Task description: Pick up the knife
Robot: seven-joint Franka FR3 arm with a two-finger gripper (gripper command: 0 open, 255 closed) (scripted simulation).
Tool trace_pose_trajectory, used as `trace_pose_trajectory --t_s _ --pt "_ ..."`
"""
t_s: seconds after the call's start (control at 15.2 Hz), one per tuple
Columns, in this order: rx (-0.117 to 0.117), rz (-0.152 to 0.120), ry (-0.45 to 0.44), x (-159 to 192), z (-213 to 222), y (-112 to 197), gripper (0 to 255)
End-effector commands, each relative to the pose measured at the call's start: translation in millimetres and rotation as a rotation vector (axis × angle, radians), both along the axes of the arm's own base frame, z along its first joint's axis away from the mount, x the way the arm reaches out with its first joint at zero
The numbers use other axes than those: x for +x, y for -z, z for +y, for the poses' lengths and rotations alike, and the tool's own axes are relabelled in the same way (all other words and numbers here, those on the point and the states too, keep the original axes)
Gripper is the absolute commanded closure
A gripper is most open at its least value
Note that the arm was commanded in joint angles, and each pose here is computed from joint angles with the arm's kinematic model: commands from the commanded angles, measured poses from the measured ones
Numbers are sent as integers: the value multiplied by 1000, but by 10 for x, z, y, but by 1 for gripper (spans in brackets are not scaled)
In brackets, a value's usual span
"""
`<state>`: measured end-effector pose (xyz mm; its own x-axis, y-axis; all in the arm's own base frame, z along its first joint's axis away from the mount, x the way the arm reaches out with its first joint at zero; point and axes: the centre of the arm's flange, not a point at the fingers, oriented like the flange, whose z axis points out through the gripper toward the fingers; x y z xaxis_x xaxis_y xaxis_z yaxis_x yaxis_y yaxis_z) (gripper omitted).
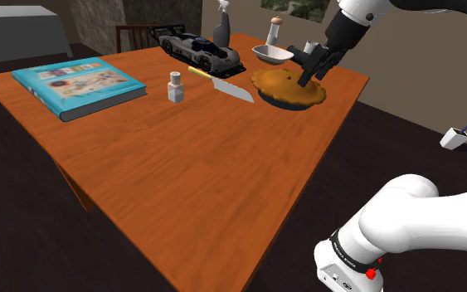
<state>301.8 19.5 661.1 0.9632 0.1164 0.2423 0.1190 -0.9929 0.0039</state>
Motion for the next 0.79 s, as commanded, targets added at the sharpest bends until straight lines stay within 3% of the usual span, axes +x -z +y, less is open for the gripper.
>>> trace_pose_trajectory --t_s 0.0,0.73 --pt "0 0 0 0 0 0 0" --pt "-21 107 -68 1567 171 307 0"
